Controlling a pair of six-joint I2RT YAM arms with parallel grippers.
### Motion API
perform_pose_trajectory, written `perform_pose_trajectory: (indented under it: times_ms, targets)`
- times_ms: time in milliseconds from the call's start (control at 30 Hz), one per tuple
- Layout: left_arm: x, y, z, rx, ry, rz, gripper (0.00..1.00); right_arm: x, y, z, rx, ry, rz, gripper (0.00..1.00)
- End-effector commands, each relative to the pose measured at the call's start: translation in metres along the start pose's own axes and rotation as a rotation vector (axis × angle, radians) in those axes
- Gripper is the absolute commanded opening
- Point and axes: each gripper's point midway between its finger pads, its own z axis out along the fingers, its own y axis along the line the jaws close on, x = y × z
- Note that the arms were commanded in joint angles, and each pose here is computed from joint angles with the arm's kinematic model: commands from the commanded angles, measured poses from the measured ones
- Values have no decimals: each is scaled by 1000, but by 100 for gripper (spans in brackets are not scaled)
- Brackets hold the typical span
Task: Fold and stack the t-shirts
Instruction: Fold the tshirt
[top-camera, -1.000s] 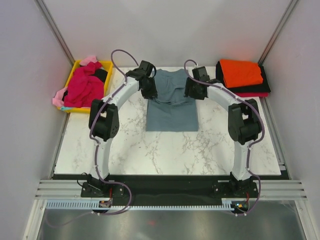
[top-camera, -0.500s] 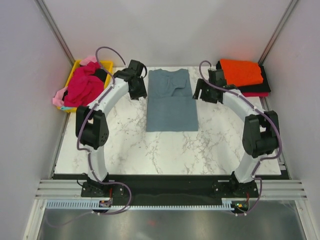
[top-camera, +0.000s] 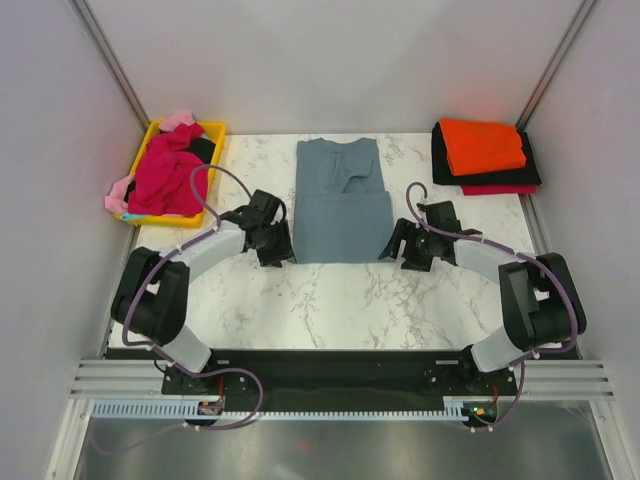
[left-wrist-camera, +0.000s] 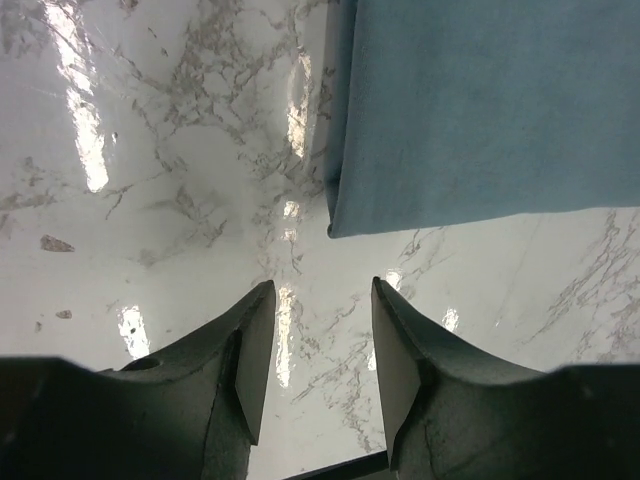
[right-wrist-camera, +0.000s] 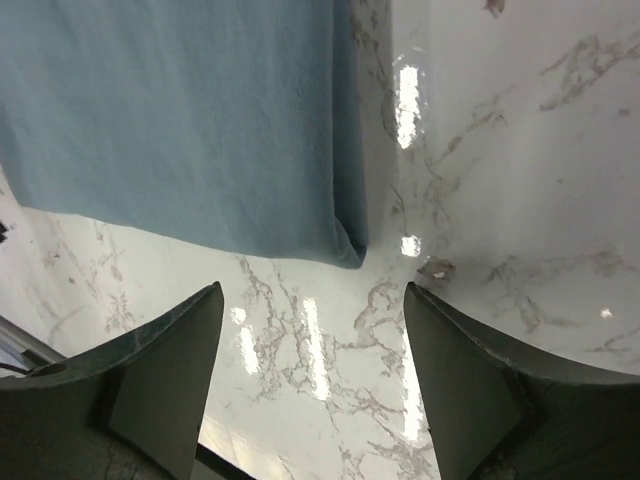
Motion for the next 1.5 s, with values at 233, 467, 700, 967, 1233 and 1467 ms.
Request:
perform_pose_trajectory:
  times_ms: [233, 467, 700, 967, 1233, 1467]
  targets:
    - [-9, -12, 30, 86, -62, -63, 56, -4, -1, 28, -55, -27, 26, 60]
    - [-5, -11, 52, 89, -46, -108, 50, -6, -4, 30, -45, -31, 21, 35]
    - [-10, -17, 56, 108, -67, -116, 7, -9, -4, 32, -44, -34, 6, 10]
    - [9, -40, -5, 153, -100, -51, 2, -10, 14, -11, -74, -97, -21, 0]
    - [51, -53, -80, 198, -116, -9, 2, 18, 33, -97, -119, -171, -43, 0]
    - [26, -61, -146, 195, -236, -6, 2, -6, 67, -150, -157, -266, -67, 0]
